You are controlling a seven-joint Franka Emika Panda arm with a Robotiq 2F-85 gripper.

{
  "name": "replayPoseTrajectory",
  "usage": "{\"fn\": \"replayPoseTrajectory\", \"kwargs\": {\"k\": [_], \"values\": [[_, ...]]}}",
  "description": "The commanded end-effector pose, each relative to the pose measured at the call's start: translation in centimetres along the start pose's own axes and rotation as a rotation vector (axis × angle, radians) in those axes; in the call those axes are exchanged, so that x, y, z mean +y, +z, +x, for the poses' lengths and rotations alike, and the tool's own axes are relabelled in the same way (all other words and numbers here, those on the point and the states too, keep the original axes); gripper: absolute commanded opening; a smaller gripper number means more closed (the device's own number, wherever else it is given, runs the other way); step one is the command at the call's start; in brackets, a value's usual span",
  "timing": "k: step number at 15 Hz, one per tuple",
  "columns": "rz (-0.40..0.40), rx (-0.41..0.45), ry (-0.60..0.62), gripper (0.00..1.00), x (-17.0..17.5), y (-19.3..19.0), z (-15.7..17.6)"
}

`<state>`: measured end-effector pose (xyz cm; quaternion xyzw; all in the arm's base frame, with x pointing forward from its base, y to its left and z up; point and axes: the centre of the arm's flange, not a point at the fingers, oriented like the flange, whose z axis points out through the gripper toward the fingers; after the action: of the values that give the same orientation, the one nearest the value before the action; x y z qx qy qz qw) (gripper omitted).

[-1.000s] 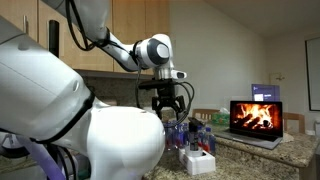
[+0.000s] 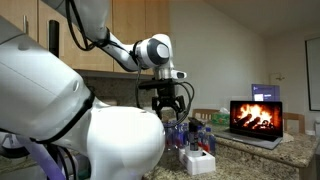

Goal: Shift the remote and spray can to the right

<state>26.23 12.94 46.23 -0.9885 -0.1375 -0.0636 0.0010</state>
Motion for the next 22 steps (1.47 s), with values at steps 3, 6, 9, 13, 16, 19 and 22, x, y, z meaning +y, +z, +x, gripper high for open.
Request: {"fn": "replayPoseTrajectory", "kwargs": {"k": [3,6,9,13,16,19,22], "values": [[0.000,0.000,0.000,1.00,0.00,0.00,0.00],[0.000,0.000,0.000,1.00,0.00,0.00,0.00],[0.000,0.000,0.000,1.00,0.00,0.00,0.00],[0.000,0.000,0.000,1.00,0.00,0.00,0.00],[0.000,0.000,0.000,1.00,0.00,0.00,0.00],[0.000,0.000,0.000,1.00,0.00,0.00,0.00],[0.000,0.005,-0.004,1.00,0.12,-0.21,0.37]]}}
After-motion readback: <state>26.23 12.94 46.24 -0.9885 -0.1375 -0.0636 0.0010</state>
